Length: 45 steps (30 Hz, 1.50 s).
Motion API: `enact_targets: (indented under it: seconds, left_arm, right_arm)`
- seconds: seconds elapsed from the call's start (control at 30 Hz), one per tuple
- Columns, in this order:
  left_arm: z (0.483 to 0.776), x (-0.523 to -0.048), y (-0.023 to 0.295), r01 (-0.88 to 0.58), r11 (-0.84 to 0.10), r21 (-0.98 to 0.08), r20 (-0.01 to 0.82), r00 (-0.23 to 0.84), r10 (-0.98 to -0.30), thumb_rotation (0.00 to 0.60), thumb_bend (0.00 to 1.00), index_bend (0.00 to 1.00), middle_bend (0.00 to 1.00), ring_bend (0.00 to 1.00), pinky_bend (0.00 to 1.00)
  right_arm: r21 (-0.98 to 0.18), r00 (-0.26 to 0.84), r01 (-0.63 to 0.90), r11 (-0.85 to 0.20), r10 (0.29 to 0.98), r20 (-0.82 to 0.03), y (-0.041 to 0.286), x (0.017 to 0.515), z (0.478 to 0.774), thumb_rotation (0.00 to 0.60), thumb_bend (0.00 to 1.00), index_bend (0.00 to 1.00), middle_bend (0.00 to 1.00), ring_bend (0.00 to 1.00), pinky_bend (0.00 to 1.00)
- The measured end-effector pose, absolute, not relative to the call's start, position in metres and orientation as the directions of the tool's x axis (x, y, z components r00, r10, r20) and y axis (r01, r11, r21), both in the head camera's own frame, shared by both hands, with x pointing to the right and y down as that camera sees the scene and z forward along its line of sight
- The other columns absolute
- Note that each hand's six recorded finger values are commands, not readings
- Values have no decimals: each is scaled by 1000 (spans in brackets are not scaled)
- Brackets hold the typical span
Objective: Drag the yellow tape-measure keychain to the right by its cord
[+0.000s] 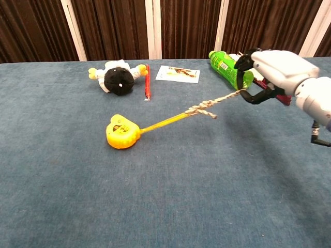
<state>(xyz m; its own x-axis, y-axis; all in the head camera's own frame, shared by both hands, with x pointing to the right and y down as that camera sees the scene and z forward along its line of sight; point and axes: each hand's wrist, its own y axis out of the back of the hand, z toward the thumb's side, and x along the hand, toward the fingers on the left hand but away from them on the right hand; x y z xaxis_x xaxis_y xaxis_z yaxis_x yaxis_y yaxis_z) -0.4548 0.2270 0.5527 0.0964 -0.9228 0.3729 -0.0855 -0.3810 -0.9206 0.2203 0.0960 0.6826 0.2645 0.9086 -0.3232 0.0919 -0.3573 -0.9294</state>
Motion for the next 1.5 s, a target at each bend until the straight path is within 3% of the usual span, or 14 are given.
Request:
enact_targets:
  seconds: [0.93, 1.5]
  left_arm:
    - [549, -451, 227, -70, -355, -932, 348, 99, -932, 600, 0, 0, 0, 0, 0]
    - [552, -447, 226, -61, -355, -933, 348, 106, -931, 600, 0, 0, 0, 0, 0]
  right_arm:
    - [-961, -9, -14, -275, 961, -275, 62, 364, 652, 600, 528, 655, 238, 53, 87]
    - [-976, -98, -63, -209, 974, -203, 22, 399, 632, 600, 528, 655, 241, 53, 87]
